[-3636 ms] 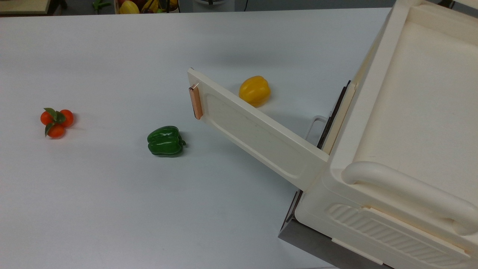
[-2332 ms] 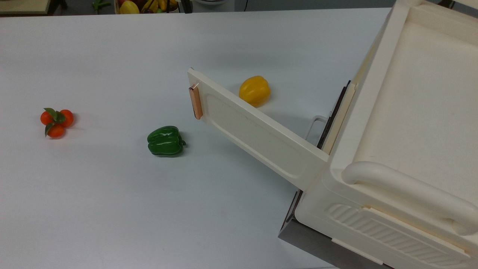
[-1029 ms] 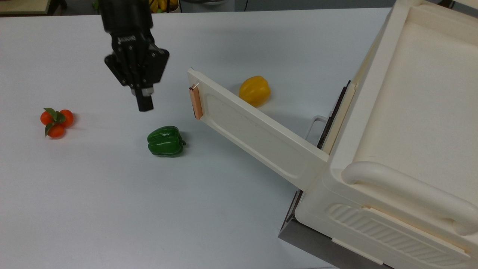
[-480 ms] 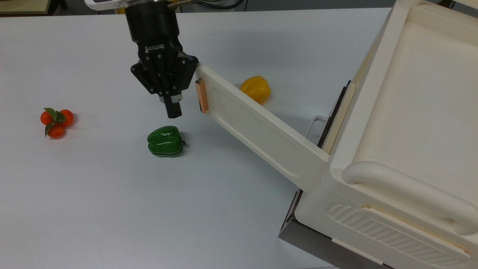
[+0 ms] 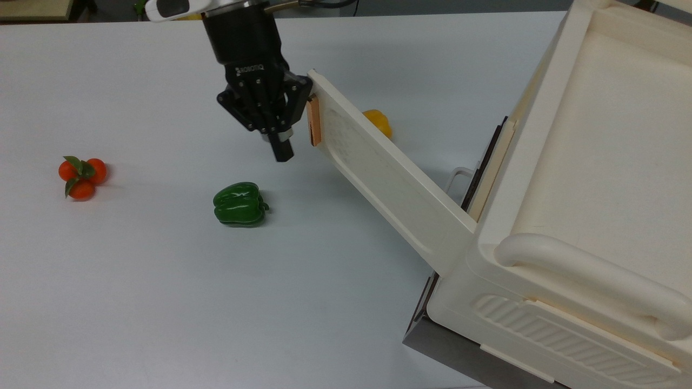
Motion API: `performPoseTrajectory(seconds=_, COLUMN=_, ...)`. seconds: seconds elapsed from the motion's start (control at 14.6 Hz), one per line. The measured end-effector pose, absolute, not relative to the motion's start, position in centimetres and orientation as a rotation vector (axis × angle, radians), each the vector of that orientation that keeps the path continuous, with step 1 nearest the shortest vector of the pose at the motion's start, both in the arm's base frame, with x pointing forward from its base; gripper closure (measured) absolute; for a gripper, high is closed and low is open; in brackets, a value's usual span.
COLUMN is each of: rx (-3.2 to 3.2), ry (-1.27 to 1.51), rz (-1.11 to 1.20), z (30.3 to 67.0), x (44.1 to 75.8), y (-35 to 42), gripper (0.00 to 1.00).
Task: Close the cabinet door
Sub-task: 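Push the door edge with the gripper, swinging it toward the box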
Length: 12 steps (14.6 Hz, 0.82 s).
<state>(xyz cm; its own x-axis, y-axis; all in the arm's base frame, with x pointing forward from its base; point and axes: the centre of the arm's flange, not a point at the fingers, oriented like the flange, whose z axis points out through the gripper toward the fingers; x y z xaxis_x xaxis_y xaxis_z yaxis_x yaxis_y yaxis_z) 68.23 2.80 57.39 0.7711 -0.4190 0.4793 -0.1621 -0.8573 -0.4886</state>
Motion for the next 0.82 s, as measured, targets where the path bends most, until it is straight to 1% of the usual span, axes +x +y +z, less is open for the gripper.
performPoseTrajectory(seconds=0.34, rx=-2.557, ry=0.352, rz=-0.711, z=57.3, x=67.4, y=6.4, gripper=0.99)
performPoseTrajectory(seconds=0.82, rx=-2.545, ry=0.229, rz=-0.652, z=57.2, x=66.4, y=12.5, gripper=0.99)
